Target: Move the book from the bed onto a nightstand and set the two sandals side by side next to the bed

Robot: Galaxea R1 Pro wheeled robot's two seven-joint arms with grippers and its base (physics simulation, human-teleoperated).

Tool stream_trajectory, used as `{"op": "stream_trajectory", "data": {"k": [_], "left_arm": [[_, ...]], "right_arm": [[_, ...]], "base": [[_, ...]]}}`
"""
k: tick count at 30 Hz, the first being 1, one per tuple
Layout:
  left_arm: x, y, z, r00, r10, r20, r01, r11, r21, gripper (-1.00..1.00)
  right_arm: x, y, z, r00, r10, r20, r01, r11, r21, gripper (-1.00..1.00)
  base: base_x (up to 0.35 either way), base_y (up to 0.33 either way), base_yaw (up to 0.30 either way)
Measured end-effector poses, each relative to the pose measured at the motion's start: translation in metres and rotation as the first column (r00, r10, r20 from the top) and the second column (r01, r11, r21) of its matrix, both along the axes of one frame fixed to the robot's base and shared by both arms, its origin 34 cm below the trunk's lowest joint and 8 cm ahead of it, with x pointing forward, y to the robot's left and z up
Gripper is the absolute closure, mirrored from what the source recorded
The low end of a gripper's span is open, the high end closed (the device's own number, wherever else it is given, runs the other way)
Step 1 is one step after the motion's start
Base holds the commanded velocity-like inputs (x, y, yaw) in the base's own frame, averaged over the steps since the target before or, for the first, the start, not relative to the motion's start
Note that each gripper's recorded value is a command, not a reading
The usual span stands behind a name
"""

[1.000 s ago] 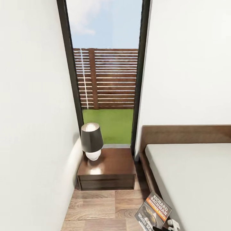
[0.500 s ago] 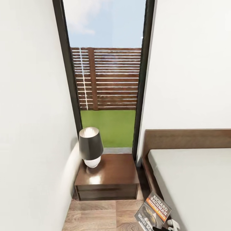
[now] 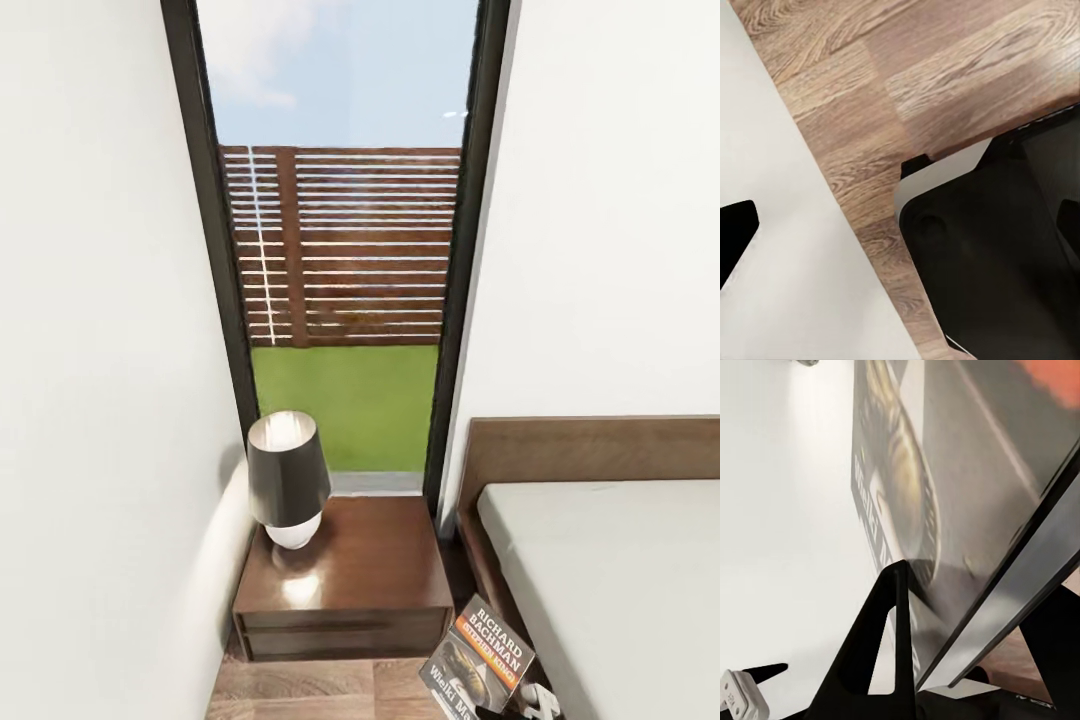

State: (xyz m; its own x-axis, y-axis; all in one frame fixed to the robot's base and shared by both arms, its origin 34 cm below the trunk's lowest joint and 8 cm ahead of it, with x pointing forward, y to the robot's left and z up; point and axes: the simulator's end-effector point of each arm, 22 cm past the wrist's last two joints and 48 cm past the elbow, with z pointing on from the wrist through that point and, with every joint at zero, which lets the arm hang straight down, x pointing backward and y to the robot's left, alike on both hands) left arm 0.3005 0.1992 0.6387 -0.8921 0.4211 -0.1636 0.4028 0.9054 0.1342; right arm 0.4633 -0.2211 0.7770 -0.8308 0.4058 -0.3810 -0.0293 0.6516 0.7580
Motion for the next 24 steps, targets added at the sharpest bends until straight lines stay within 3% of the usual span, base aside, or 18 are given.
{"op": "stream_trajectory", "data": {"k": [24], "left_arm": [[0.0004,-0.0005,0.0000,1.000,0.001,0.000,-0.001,1.000,-0.001,-1.00]], "right_arm": [[0.0009,-0.0006,0.0001,1.000,-0.004,0.000,0.004,1.000,0.001,1.00]], "base": [[0.268,0.036,0.000]]}}
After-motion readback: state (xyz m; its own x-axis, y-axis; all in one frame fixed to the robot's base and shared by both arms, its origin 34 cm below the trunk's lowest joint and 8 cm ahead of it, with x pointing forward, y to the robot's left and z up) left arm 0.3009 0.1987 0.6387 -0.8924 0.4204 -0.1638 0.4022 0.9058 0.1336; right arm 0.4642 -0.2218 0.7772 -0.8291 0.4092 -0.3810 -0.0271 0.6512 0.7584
